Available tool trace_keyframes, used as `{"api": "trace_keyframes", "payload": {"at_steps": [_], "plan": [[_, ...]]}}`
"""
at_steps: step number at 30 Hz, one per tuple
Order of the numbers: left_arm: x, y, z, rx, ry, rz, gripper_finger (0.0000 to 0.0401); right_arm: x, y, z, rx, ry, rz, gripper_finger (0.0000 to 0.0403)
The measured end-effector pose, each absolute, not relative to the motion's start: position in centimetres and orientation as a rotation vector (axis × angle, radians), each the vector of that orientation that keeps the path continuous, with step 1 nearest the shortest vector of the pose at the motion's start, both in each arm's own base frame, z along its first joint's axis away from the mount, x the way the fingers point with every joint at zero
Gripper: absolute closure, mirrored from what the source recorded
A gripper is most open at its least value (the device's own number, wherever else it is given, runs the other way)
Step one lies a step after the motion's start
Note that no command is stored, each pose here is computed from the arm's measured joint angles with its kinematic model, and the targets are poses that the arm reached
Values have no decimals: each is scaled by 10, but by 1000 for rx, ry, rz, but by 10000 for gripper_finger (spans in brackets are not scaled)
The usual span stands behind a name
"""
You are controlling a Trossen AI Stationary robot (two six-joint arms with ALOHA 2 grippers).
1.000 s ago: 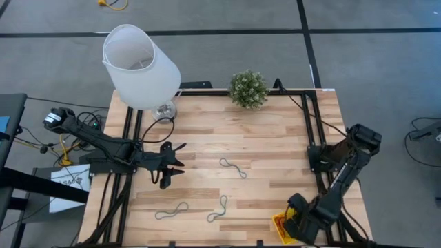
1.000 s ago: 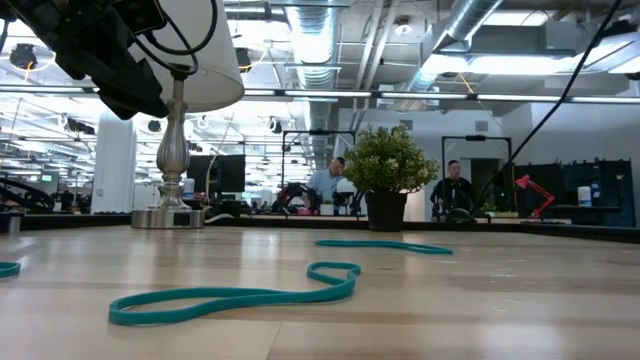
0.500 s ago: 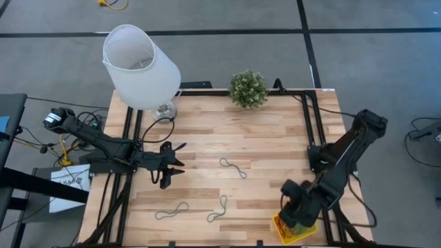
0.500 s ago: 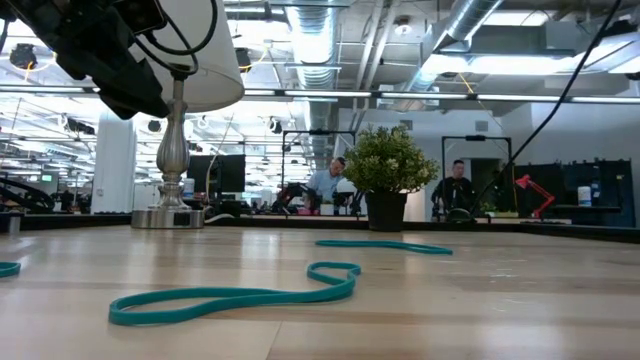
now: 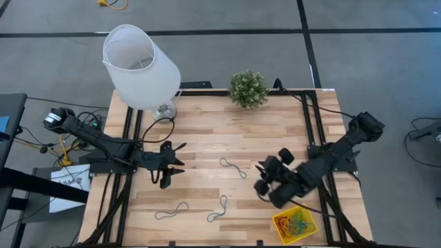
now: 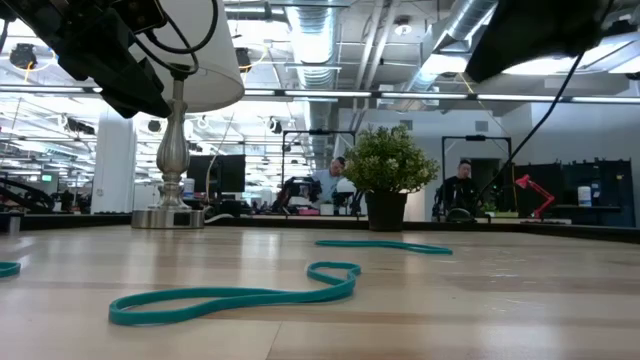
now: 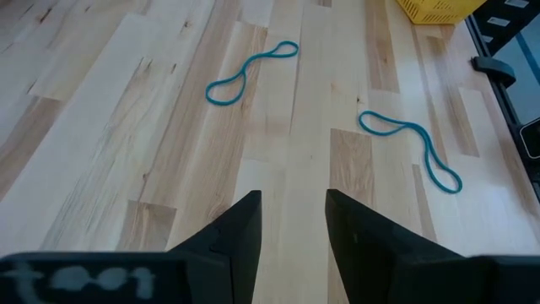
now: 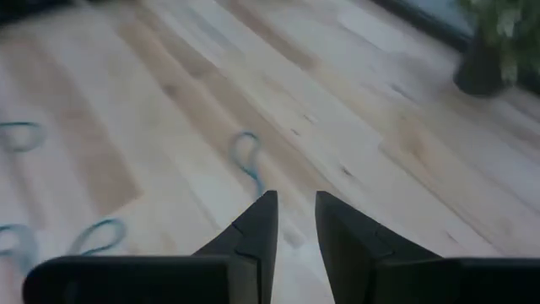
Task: Pick and place rubber bands into bin
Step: Put the blue rubber band into the yellow basket
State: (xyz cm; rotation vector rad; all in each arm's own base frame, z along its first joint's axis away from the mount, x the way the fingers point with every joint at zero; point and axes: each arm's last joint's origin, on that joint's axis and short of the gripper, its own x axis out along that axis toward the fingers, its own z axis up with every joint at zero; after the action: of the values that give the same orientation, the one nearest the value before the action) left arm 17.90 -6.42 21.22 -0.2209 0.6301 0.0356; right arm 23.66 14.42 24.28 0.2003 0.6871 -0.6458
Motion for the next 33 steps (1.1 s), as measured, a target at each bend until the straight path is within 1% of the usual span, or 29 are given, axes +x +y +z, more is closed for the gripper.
{"api": "trace_keyframes", "payload": {"at_steps": [3,6,8,10,14,18,23,33], "plan": [[179,-64,212,-219,630,35,280,257,122,227,243,838,-694,326],[179,-64,212,-219,630,35,280,275,97,209,234,1005,-688,326],[179,-64,212,-220,630,35,280,290,82,196,277,1101,-638,326],[179,-64,212,-221,630,36,280,306,71,182,336,1161,-544,326],[179,-64,212,-195,630,28,280,333,61,154,358,1174,-371,326],[179,-64,212,-181,631,24,280,345,52,137,362,1160,-374,330],[179,-64,212,-177,636,24,280,347,46,134,391,1183,-345,336],[178,-64,211,-175,639,25,280,350,52,135,422,1166,-282,337]]}}
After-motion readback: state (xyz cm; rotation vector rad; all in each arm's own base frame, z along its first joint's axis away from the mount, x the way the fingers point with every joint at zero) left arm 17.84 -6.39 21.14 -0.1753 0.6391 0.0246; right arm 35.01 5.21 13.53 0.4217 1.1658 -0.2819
